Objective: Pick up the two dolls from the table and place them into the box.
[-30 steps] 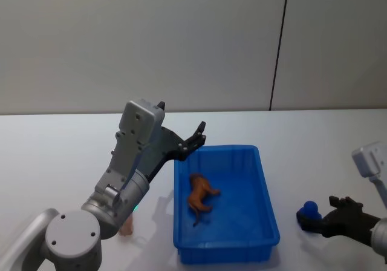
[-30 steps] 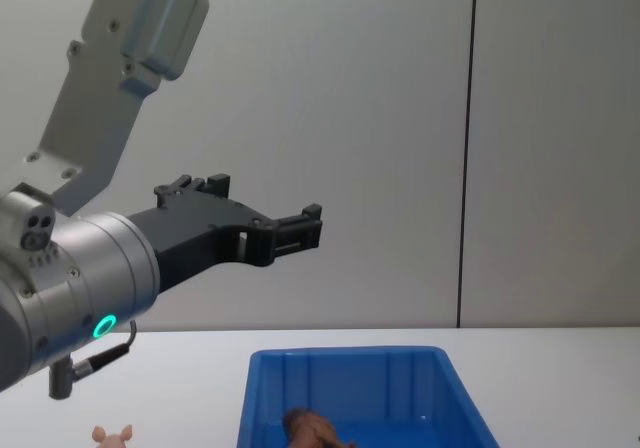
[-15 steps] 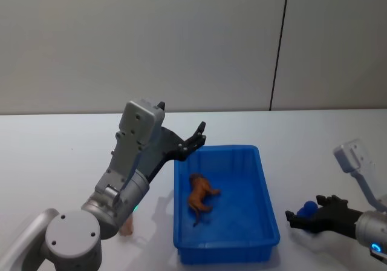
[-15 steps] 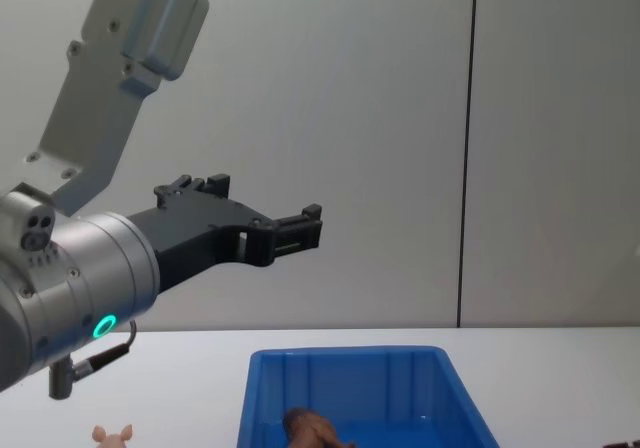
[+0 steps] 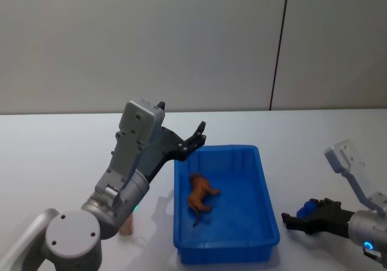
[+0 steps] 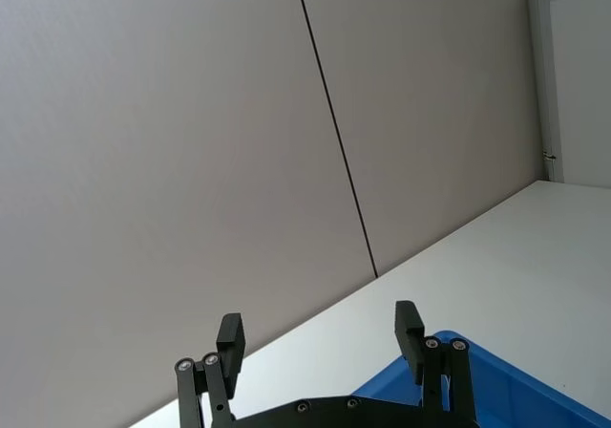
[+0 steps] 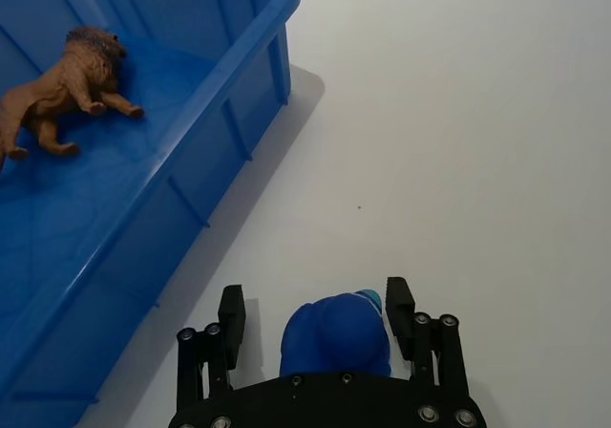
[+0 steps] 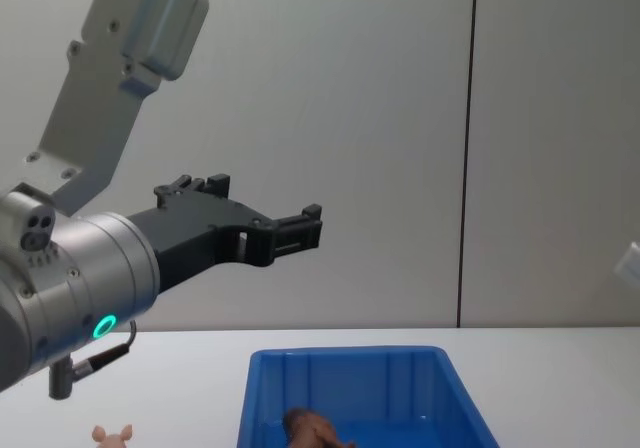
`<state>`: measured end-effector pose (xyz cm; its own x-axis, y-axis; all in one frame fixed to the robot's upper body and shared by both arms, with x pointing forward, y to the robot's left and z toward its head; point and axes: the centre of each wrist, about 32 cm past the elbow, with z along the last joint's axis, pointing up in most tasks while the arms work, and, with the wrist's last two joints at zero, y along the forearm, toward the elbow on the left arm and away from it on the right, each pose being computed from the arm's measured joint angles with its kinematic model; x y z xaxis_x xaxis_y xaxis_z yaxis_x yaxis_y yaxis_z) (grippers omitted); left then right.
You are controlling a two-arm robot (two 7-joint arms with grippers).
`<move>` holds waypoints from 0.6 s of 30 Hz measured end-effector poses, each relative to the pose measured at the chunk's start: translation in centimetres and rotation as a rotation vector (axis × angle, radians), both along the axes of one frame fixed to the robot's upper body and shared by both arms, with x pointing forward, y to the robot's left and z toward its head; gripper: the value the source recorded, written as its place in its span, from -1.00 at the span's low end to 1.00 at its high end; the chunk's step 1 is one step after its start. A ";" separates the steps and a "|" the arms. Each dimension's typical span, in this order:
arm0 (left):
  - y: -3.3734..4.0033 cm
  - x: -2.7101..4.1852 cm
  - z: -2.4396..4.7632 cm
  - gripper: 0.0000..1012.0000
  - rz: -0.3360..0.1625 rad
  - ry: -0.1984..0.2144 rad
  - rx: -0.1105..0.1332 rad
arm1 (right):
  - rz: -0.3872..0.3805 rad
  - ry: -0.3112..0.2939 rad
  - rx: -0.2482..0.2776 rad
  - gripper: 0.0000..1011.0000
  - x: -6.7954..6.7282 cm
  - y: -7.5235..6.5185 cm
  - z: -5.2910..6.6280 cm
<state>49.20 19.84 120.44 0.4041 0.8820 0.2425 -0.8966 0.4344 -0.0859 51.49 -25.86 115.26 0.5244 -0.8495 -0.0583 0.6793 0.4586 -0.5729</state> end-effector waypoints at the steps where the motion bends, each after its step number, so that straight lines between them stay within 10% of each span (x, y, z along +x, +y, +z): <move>1: 0.00 0.00 0.00 0.98 0.000 0.000 0.000 | 0.000 0.001 0.000 0.79 0.0 0.0 0.0; 18: 0.00 0.00 0.00 0.98 0.000 0.000 0.000 | 0.004 0.014 -0.003 -0.07 0.4 0.2 -0.3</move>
<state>49.20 19.84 120.44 0.4040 0.8820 0.2425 -0.8966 0.4343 -0.0859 51.89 -25.67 115.01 0.5265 -0.8478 -0.0630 0.6694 0.4591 -0.5841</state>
